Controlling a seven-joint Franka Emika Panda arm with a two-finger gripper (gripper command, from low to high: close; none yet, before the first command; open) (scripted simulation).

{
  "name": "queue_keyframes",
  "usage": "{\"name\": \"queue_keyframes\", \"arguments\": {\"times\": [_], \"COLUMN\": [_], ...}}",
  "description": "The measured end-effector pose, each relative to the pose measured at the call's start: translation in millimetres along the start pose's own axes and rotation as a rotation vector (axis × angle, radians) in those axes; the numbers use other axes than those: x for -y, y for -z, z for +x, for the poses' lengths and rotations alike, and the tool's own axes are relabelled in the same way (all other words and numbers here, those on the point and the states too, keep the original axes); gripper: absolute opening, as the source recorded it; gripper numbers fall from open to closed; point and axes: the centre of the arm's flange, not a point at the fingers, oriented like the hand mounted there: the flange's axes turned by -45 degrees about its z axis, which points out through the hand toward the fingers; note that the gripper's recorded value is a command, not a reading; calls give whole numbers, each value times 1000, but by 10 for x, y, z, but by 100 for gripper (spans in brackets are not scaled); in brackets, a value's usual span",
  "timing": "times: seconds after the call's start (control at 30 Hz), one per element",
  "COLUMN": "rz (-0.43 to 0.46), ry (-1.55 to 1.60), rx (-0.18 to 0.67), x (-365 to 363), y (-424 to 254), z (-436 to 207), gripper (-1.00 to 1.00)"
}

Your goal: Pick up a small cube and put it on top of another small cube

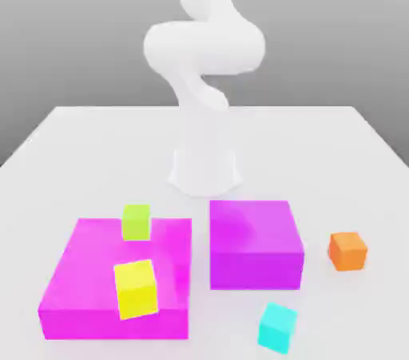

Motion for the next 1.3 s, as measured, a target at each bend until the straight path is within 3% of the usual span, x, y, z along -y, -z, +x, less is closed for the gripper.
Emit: {"name": "queue_keyframes", "arguments": {"times": [0.4, 0.83, 1.0, 1.03, 1.3], "rz": [-62, -166, -176, -177, -176], "ry": [-182, -360, -378, -377, -378], "rx": [331, 681, 712, 712, 711], "x": [442, 851, 869, 865, 869], "y": [-2292, -3986, -4445, -4527, -4487], "z": [-699, -2519, -3019, -3102, -3062], "gripper": [0, 0, 0, -100, -100]}}
